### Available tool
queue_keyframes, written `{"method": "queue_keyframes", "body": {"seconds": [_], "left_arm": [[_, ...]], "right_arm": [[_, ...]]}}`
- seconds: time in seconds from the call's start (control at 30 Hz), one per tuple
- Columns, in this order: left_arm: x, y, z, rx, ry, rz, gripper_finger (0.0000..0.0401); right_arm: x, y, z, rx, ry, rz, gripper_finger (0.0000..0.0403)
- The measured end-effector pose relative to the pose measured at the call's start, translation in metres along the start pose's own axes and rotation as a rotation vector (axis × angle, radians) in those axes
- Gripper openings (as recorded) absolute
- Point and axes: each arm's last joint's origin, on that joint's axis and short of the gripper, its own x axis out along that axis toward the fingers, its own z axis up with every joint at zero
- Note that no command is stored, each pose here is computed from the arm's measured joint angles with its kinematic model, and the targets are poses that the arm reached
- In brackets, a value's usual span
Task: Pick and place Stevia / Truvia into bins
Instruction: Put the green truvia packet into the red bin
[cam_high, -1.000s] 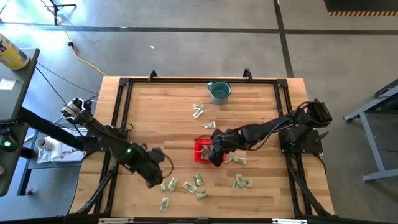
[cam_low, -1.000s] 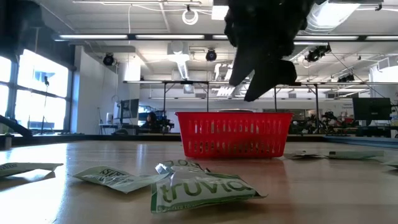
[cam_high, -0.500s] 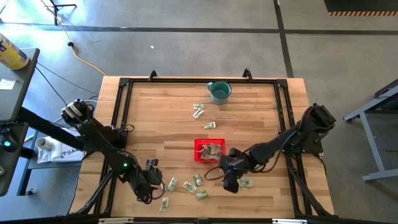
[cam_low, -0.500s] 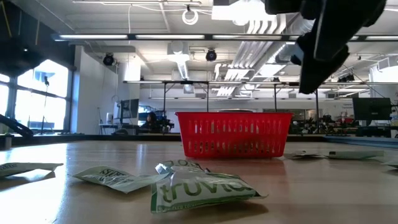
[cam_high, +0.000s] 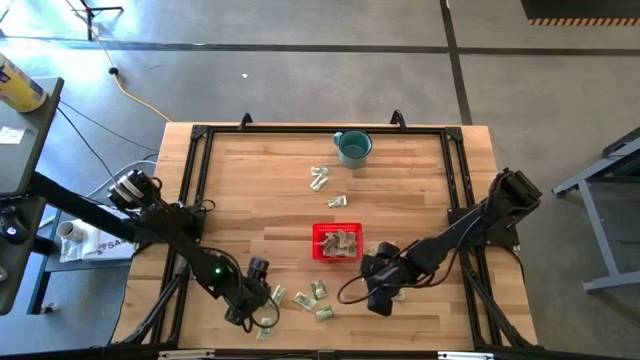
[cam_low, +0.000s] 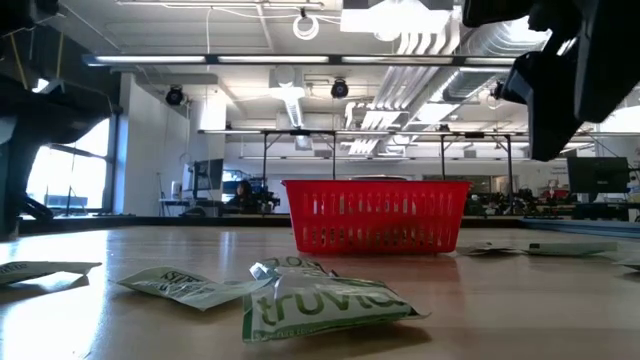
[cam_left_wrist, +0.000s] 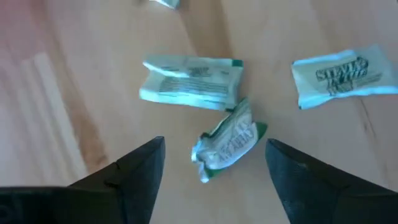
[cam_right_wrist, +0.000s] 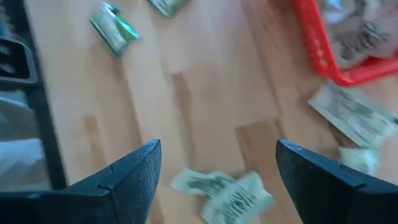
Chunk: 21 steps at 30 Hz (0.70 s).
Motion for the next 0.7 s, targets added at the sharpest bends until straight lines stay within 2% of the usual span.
{"method": "queue_keyframes", "body": {"seconds": [0.13, 0.3, 0.47, 0.67, 0.7], "left_arm": [[0.004, -0.001, 0.001, 0.062, 0.002, -0.022, 0.0315], [0.015, 0.003, 0.002, 0.081, 0.017, -0.029, 0.0272], [0.020, 0.010, 0.003, 0.069, 0.035, -0.028, 0.0186], [0.019, 0.026, 0.005, 0.062, 0.062, -0.019, 0.0040], [0.018, 0.030, 0.005, 0.049, 0.074, -0.013, 0.0026]], "right_arm": [[0.000, -0.003, -0.001, -0.002, 0.014, -0.026, 0.0305], [0.001, -0.008, 0.001, 0.006, 0.023, -0.052, 0.0305], [0.001, -0.009, 0.000, 0.005, 0.041, -0.062, 0.0305], [0.000, -0.013, -0.004, 0.053, 0.077, -0.107, 0.0305], [0.000, -0.014, -0.006, 0.061, 0.082, -0.118, 0.0305]]}}
